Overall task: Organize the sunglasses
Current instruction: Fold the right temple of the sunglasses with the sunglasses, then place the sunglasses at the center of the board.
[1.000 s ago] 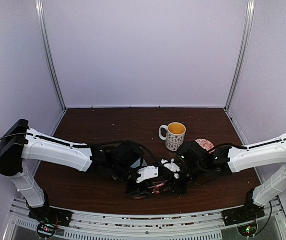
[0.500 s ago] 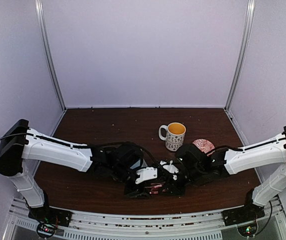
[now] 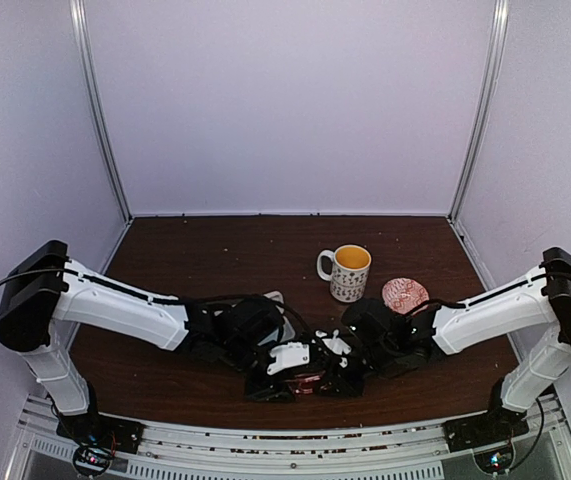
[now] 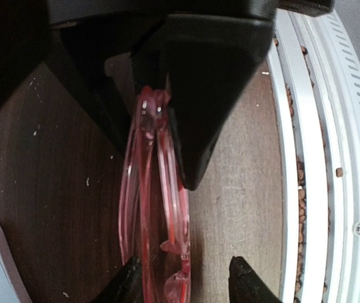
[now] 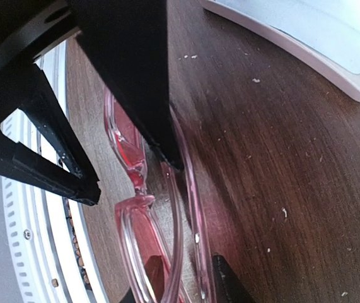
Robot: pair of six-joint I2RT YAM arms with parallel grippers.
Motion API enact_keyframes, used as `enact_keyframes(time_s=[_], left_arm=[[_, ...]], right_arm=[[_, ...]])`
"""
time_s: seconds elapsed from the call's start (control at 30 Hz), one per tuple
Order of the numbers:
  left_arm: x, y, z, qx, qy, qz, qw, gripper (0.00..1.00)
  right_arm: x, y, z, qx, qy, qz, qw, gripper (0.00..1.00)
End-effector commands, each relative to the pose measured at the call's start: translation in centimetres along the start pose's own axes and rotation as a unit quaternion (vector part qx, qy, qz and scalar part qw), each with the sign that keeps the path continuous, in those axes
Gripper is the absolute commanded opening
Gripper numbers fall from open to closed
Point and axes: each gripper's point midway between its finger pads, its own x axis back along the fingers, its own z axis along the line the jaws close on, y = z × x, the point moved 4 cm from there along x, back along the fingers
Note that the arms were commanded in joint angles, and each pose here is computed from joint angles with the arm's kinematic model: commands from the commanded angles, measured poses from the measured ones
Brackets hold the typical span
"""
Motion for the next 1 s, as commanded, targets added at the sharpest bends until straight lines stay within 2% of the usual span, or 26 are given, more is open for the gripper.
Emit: enact_keyframes(time_s=[0.0, 0.27, 0.6, 0.97], left_arm=[[1.3, 2.3, 0.8, -0.008, 0.032, -0.065, 0.997, 0.48], [2.1, 1.8, 0.9, -0.028, 0.057, -0.074, 0.995, 0.56], [1.7, 1.0, 1.0, -0.043, 0.069, -0.069, 0.994, 0.58], [-0.6, -1.0, 2.2, -0.052, 0.098, -0.028, 0.993, 0.66]], right_arm=[[-0.5, -0.6, -0.2, -0.001, -0.005, 0.006, 1.0, 0.25], [-0.6, -0.6, -0.4, -0.005, -0.008, 0.01, 1.0, 0.25], [-0.6, -0.7, -0.5, -0.006, -0.012, 0.01, 1.0, 0.24], [-0.3, -0.6, -0.5, -0.001, -0.013, 0.012, 1.0, 0.24]])
